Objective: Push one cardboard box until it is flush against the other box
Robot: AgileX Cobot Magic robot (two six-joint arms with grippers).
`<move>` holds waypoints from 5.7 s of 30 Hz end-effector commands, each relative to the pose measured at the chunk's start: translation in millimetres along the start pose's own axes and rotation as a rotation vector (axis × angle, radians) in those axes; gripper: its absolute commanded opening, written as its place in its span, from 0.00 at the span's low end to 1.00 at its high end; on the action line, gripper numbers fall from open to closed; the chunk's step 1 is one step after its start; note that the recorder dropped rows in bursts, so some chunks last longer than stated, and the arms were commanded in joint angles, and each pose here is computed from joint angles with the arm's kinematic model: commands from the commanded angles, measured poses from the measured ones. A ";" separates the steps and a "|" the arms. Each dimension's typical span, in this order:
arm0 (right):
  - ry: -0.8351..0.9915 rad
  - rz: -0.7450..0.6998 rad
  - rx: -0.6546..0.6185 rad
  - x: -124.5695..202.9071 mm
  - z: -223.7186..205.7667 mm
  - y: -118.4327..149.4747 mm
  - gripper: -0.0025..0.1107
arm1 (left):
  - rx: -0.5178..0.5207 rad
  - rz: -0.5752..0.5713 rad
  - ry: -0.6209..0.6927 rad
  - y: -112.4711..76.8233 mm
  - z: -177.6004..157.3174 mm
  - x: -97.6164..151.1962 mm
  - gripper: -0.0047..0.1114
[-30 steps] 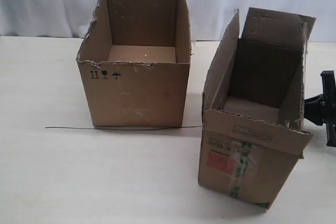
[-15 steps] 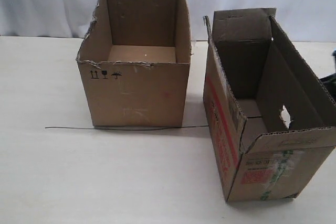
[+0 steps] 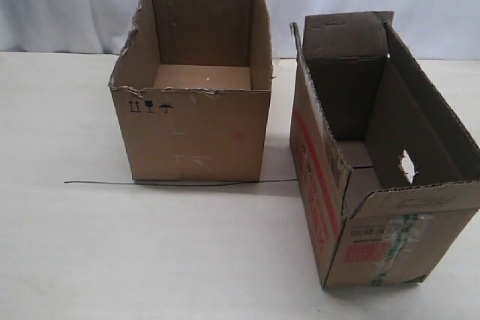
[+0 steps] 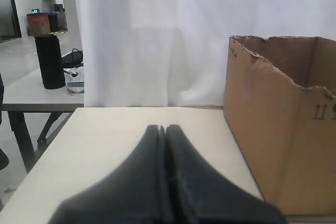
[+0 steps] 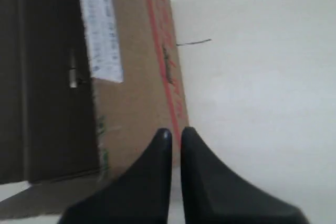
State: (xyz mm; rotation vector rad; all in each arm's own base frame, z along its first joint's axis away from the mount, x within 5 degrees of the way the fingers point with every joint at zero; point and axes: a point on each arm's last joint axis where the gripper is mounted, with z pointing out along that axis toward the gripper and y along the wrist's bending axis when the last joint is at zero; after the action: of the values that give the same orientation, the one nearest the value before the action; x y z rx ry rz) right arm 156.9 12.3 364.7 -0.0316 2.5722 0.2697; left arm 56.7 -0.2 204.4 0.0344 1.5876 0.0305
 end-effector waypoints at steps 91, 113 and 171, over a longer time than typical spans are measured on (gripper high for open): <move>0.082 0.417 -0.340 -92.1 276.2 -124.2 0.07 | -0.005 -0.002 -0.012 0.3 -0.2 -0.4 0.04; 0.087 0.316 -0.370 -127.3 334.6 -42.2 0.07 | -0.005 -0.004 -0.012 0.3 -0.2 -0.4 0.04; 0.018 0.244 -0.265 -151.6 234.2 -67.1 0.07 | -0.005 -0.004 -0.011 0.3 -0.2 -0.3 0.04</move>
State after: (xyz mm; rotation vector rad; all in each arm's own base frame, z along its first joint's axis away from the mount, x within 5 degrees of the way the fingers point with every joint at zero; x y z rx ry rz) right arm 433.0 -1.7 195.5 0.3037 2.5233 0.7848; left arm 56.7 -0.2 204.4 0.0344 1.5876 0.0305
